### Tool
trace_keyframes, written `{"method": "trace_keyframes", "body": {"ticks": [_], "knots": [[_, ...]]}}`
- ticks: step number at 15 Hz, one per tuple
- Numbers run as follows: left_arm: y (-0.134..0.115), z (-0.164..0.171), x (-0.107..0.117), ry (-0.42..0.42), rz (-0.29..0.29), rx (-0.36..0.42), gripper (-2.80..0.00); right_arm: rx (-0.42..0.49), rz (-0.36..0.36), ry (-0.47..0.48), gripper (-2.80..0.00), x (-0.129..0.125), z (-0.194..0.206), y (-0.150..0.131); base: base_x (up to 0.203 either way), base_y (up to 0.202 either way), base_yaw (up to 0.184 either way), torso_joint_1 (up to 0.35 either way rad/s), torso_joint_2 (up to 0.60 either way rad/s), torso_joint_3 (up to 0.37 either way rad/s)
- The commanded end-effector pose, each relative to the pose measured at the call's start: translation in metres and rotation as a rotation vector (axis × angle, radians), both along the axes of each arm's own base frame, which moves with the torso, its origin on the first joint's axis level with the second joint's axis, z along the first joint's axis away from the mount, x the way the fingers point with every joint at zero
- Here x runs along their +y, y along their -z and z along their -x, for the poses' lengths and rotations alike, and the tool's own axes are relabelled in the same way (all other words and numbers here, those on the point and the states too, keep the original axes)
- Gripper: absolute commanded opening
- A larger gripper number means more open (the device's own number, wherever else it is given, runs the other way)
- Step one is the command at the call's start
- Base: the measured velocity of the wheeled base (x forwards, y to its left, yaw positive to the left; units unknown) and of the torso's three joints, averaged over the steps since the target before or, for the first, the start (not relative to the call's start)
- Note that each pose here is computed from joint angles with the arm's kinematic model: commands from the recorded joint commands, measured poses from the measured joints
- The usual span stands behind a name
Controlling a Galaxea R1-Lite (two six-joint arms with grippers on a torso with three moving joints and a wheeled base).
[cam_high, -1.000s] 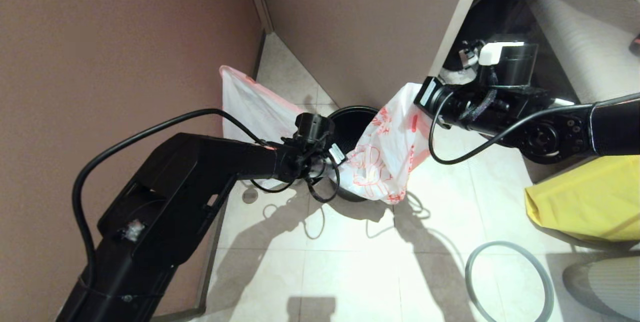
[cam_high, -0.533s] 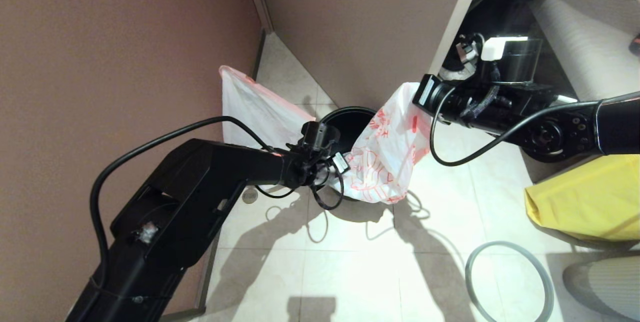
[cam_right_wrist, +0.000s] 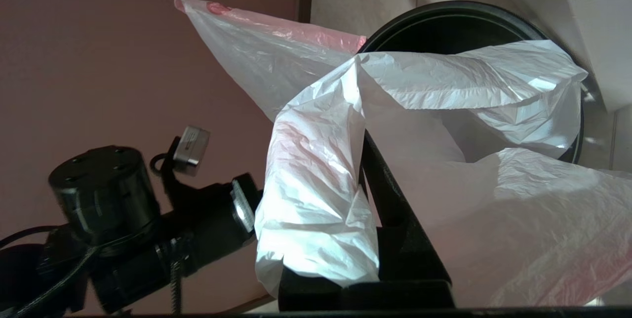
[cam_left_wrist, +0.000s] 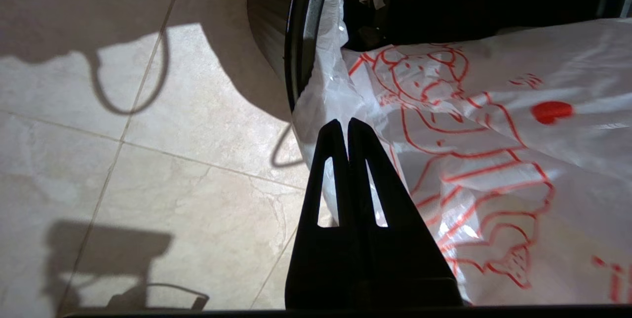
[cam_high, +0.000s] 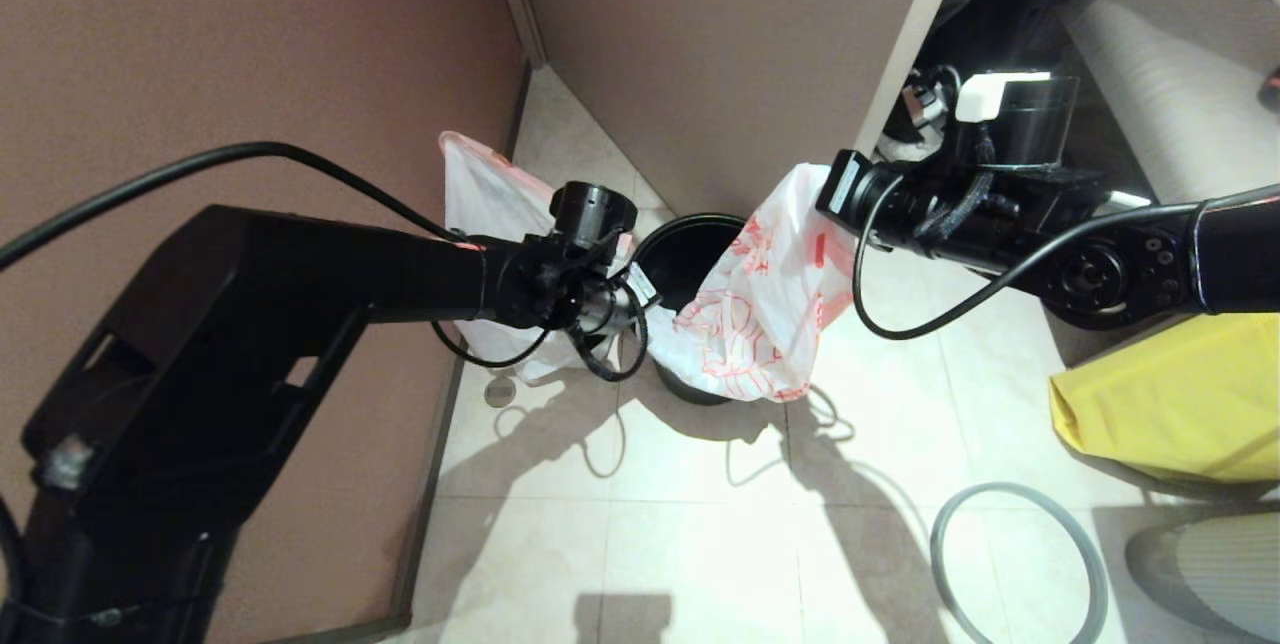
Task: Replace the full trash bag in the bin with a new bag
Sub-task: Put the new garbage bag on the trash can
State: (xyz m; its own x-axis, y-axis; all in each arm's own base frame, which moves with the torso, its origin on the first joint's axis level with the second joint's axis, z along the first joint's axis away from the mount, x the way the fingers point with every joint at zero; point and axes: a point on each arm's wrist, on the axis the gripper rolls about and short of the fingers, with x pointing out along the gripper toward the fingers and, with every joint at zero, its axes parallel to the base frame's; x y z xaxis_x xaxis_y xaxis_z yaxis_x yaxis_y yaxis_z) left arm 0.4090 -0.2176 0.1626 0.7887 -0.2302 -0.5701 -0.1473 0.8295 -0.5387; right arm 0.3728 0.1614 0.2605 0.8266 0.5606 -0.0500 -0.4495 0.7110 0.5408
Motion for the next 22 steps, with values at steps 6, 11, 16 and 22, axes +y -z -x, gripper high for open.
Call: {"method": "trace_keyframes", "body": {"ticks": [6,11,16,22], "knots": [[0.047,0.000,0.051,-0.110,-0.045,0.083,-2.80,-0.010,0.038,-0.008,-2.80,0.000,0.007,0.002,0.000,0.000,0.000,0.000,0.00,0.000],[0.079,0.001,0.059,-0.039,-0.067,-0.019,-2.80,-0.039,0.088,-0.027,-2.80,0.005,0.017,0.001,0.000,0.000,0.000,0.000,0.00,0.000],[0.149,0.001,0.042,0.114,-0.175,-0.089,-2.80,-0.037,0.106,-0.032,-2.80,0.004,0.022,0.003,0.000,0.000,0.000,0.000,0.00,0.000],[0.176,0.000,0.033,0.190,-0.257,-0.179,-2.80,-0.207,0.076,0.030,-2.80,0.019,0.022,0.014,0.000,0.000,0.000,0.000,0.00,0.000]]}}
